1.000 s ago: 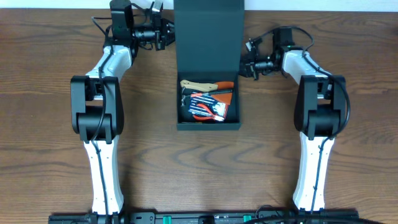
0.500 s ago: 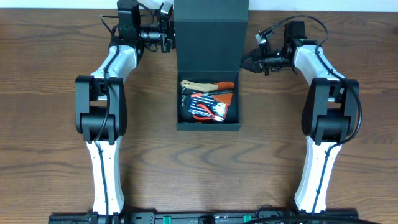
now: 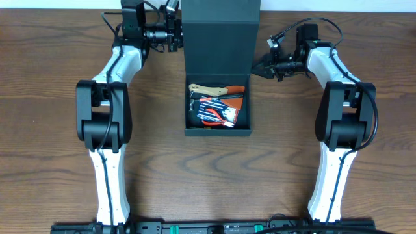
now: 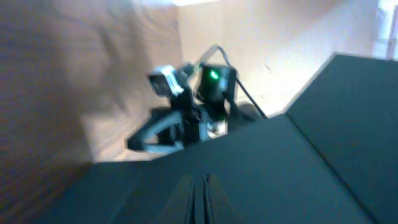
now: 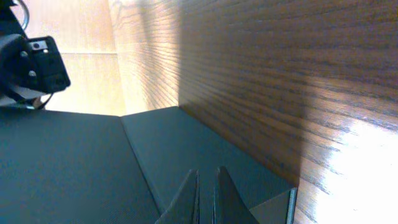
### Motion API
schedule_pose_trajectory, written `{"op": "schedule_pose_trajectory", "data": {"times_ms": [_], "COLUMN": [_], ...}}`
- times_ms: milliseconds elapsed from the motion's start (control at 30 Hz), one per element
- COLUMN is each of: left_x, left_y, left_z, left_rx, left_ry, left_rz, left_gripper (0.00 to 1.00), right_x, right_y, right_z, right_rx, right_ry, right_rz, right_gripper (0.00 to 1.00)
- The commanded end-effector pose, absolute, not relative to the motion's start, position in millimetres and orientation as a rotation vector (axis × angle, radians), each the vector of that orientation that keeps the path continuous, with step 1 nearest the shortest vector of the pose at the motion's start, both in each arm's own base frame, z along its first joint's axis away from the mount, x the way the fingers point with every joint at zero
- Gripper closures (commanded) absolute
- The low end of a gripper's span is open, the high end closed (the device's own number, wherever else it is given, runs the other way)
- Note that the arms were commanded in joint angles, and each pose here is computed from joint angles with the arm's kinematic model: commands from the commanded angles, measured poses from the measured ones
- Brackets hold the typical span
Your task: Pack container
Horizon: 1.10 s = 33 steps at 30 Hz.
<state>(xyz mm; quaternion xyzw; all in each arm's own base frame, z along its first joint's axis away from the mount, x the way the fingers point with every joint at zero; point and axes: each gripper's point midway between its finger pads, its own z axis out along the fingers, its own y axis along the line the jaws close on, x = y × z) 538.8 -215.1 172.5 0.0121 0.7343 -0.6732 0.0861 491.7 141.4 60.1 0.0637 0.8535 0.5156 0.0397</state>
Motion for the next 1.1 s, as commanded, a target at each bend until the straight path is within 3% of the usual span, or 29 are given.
{"op": "schedule_pose_trajectory", "data": {"times_ms": [0, 133, 233, 433, 733, 867, 1067], "left_x": [559.3, 549.6, 532.3, 538.8, 535.6, 537.0, 537.4], "left_y": [-203.6, -168.5, -156.6, -156.1, -145.4, -138.5, -137.6], "left_z": [166.8, 109.2, 109.5, 143.3, 131.6, 123.0, 92.7], "left_rx": [0.015, -0.044, 0.088, 0.166, 0.112, 0.056, -0.080], "left_ry": [2.181, 2.442, 2.509, 2.416, 2.479, 2.502, 2.542], "left_rz": [-1.720, -1.237, -1.070, -1.005, -0.941, -0.951, -1.127], "left_gripper": [0.95, 0.95, 0.94, 0.94, 0.94, 0.94, 0.94], "right_x": [492.3, 492.2, 493.0, 494.5, 493.5, 498.9, 511.7], "right_y": [145.1, 145.3, 145.0, 144.8, 144.9, 133.0, 129.2], "right_z": [72.7, 73.0, 73.0, 73.4, 73.6, 55.7, 54.7], "right_rx": [0.134, 0.134, 0.130, 0.124, 0.130, 0.188, 0.190], "right_ry": [2.593, 2.592, 2.589, 2.584, 2.590, 2.664, 2.635], "right_rz": [1.567, 1.570, 1.567, 1.560, 1.561, 1.390, 1.332], "right_gripper": [0.99, 0.99, 0.99, 0.99, 0.99, 0.99, 0.99]}}
